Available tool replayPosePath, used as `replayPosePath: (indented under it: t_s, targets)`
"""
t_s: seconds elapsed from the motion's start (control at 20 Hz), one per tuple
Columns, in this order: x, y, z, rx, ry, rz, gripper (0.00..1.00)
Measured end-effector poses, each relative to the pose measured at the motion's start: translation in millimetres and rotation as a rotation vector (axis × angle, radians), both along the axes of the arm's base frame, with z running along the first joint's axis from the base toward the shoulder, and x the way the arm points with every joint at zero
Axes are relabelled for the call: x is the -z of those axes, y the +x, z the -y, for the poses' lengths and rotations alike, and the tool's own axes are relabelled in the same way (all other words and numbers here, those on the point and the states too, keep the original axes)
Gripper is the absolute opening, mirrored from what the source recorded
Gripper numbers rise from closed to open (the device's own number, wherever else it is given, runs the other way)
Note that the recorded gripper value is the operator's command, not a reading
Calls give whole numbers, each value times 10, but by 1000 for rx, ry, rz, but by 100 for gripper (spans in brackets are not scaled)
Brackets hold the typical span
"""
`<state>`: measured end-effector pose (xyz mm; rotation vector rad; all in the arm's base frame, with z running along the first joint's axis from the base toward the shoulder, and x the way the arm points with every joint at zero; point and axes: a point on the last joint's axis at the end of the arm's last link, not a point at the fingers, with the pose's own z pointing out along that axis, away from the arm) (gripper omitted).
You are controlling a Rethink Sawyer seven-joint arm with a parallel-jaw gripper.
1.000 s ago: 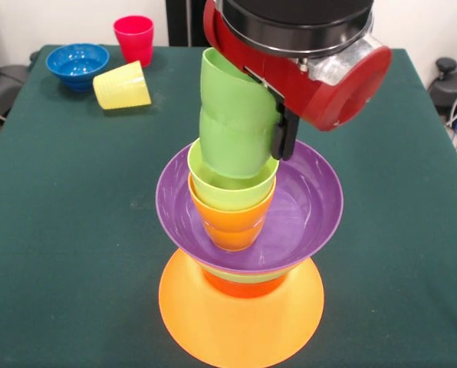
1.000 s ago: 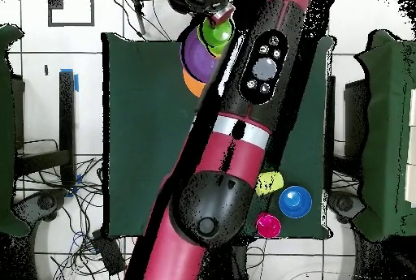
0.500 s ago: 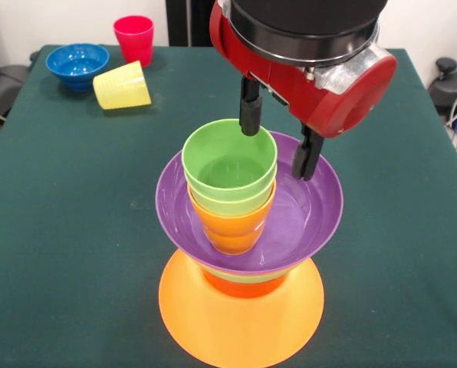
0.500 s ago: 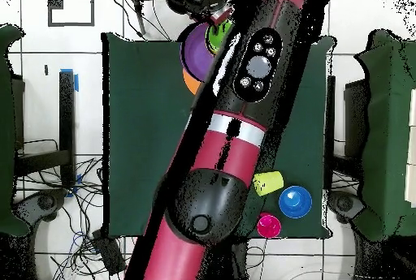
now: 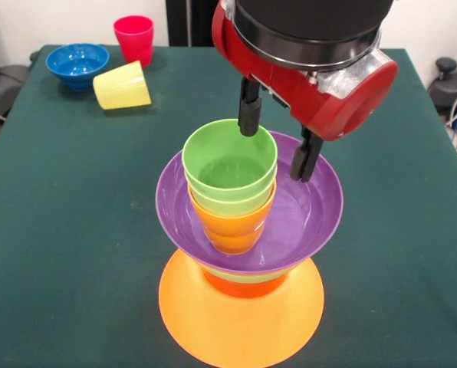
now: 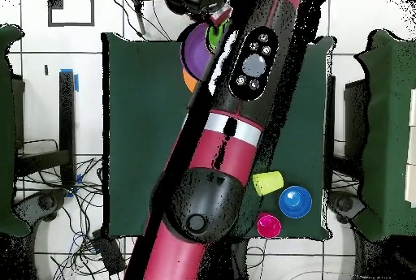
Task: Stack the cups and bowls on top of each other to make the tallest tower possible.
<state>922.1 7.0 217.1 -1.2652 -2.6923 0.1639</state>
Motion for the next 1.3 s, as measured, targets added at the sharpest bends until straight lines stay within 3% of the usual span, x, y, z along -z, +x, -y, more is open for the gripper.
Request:
replayPosePath:
  t_s: [0.3, 0.55, 0.7, 0.85, 1.15, 1.2, 1.3]
  targets:
    - [-59, -34, 18, 0, -10, -16, 100]
    - [-256, -128, 150, 24, -59, -7, 100]
    - [-397, -256, 220, 67, -101, 17, 100]
    - [-500, -401, 261, 112, -137, 77, 100]
    - [-572, -630, 394, 176, -192, 273, 100]
    - [-566, -686, 488, 203, -206, 342, 100]
    - [-548, -736, 596, 231, -215, 399, 100]
